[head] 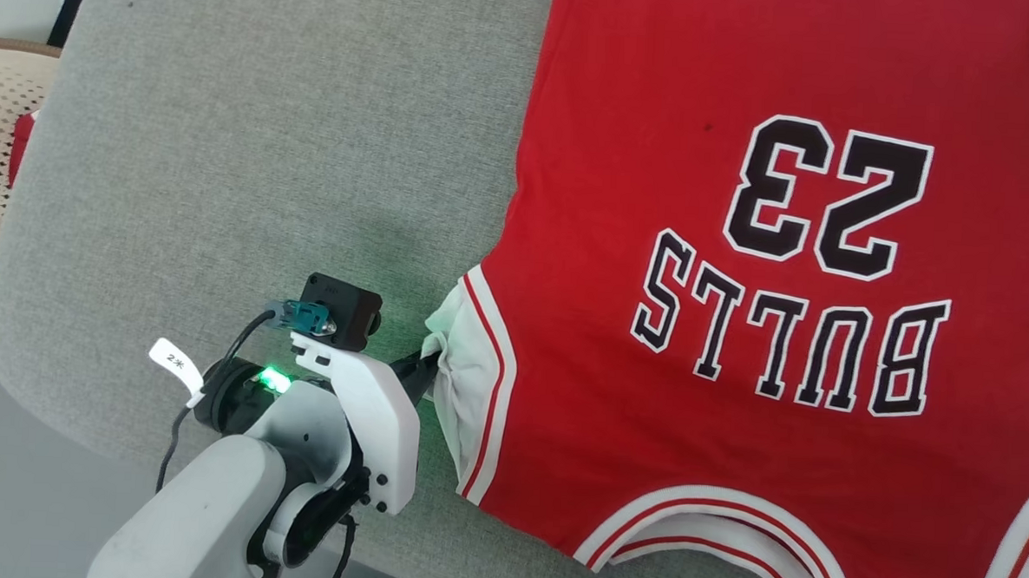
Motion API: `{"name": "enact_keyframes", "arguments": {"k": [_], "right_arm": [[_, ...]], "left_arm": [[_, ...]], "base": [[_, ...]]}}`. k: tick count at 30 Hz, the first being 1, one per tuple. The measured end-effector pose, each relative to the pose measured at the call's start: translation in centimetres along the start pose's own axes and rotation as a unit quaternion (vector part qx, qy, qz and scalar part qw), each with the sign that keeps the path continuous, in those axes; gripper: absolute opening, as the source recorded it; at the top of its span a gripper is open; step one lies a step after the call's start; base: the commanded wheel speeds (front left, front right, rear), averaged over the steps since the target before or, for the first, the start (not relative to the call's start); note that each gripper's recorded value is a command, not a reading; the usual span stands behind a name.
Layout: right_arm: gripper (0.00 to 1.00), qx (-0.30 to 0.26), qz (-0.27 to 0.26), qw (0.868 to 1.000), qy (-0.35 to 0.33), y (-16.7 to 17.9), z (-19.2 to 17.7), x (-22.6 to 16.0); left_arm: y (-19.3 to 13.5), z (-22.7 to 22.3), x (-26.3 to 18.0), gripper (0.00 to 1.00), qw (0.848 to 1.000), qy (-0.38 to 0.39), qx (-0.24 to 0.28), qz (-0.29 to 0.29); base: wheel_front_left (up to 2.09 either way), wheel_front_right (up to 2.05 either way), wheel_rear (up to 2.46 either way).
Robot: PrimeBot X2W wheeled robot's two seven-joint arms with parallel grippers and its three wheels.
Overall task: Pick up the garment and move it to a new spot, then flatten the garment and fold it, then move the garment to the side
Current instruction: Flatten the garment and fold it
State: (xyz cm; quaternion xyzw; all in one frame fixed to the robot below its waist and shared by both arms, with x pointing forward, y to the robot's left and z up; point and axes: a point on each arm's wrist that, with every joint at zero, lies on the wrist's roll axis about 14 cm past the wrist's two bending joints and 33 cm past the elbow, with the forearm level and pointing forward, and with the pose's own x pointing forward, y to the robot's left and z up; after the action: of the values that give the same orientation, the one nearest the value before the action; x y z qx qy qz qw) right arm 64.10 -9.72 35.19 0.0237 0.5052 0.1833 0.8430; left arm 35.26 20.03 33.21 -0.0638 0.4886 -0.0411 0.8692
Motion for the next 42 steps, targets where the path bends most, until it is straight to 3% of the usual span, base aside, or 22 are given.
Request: {"name": "enact_keyframes", "arguments": {"k": [2, 9, 20, 32, 42], "right_arm": [[0.0, -0.01, -0.004, 1.0, 0.02, 0.4, -0.2, 0.2], [0.0, -0.037, -0.008, 0.999, 0.027, 0.7, -0.6, -0.5], [0.0, -0.076, -0.017, 0.997, 0.008, -2.1, -3.7, -5.4], [0.0, -0.067, -0.011, 0.997, 0.028, -4.6, -11.8, -11.7], [0.0, -0.016, 0.003, 0.999, 0.05, -4.7, -19.7, -16.0]], "left_arm": [[0.1, -0.1, 0.1, 0.0, 1.0, 0.0, -0.004, 0.0], [0.0, -0.1, 0.5, 0.0, 1.0, -0.001, -0.006, -0.008], [0.2, 0.7, 1.4, 0.0, 1.0, 0.001, 0.019, -0.017], [-0.7, 2.6, 2.7, 0.0, 0.997, 0.008, 0.072, -0.028], [-2.6, 4.6, 3.7, 0.0, 0.994, 0.005, 0.105, -0.041]], "base": [[0.0, 0.0, 0.0], [0.0, 0.0, 0.0], [0.0, 0.0, 0.0], [0.0, 0.0, 0.0], [0.0, 0.0, 0.0]]}}
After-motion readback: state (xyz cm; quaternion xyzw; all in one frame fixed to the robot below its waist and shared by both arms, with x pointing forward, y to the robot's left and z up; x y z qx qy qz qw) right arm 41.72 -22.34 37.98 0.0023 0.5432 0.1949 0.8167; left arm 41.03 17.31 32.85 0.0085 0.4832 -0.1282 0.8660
